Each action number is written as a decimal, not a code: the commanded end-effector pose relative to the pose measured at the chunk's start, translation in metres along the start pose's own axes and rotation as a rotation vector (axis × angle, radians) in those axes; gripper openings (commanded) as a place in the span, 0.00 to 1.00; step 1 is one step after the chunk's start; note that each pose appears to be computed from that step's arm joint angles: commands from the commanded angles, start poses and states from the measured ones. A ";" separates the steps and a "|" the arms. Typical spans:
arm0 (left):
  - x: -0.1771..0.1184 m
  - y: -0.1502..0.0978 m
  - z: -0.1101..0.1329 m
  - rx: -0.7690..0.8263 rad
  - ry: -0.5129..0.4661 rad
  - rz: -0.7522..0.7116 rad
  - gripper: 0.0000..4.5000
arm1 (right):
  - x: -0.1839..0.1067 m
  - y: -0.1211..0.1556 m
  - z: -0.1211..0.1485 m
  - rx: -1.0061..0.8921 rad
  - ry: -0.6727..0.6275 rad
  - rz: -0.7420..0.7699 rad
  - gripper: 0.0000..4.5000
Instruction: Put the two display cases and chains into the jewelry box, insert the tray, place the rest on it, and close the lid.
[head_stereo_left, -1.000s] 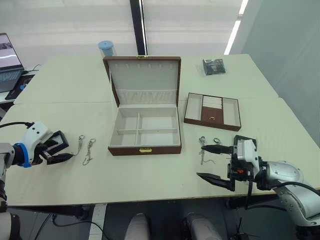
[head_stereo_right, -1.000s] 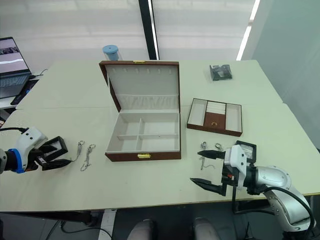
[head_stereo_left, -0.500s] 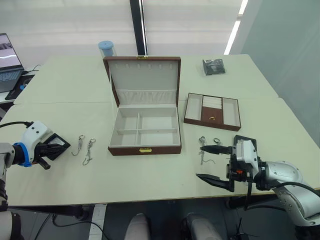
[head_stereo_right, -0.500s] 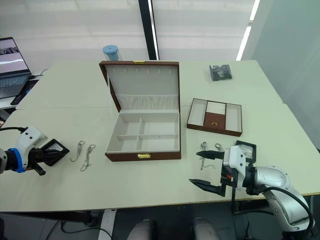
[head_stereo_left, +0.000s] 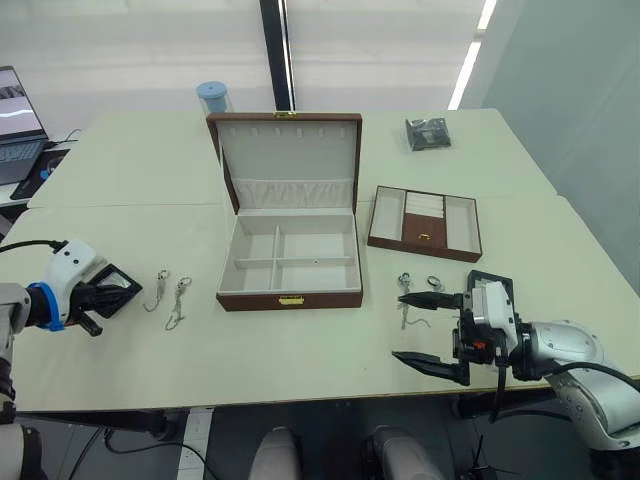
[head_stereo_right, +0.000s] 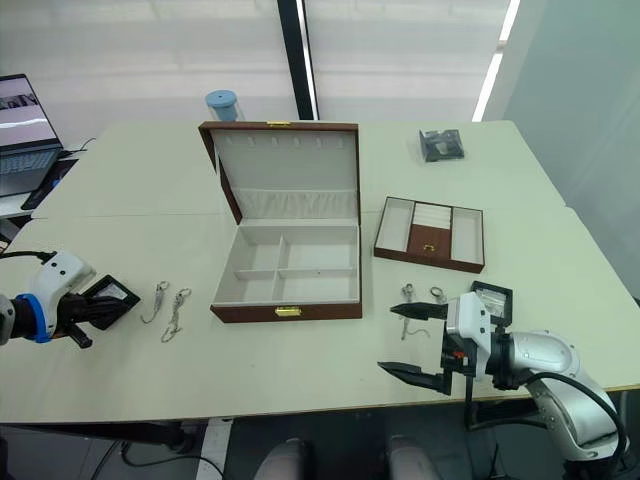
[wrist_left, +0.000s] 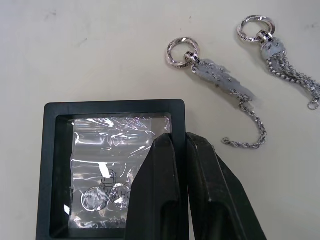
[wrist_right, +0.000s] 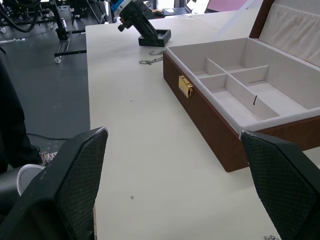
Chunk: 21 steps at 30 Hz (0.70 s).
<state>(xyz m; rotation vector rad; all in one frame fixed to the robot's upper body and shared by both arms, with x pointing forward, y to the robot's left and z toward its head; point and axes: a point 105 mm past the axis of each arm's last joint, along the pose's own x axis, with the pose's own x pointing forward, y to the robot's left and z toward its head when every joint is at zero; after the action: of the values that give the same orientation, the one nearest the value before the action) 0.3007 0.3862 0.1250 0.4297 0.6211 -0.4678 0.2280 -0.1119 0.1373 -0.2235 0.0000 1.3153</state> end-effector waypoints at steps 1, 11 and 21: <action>-0.016 -0.007 0.045 0.064 -0.119 -0.033 0.01 | -0.006 -0.004 0.017 -0.038 -0.032 -0.030 1.00; -0.019 -0.068 0.122 0.348 -0.158 -0.213 0.01 | -0.012 -0.004 0.038 -0.014 -0.053 -0.104 1.00; 0.023 -0.117 0.180 0.563 -0.244 -0.393 0.01 | -0.020 -0.009 0.035 -0.019 -0.033 -0.203 1.00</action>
<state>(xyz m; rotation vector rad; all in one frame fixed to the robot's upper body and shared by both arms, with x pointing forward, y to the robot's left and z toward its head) 0.3318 0.1952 0.2044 0.7224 0.3549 -1.0666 0.2308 -0.1271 0.1656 -0.1719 -0.0187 1.1266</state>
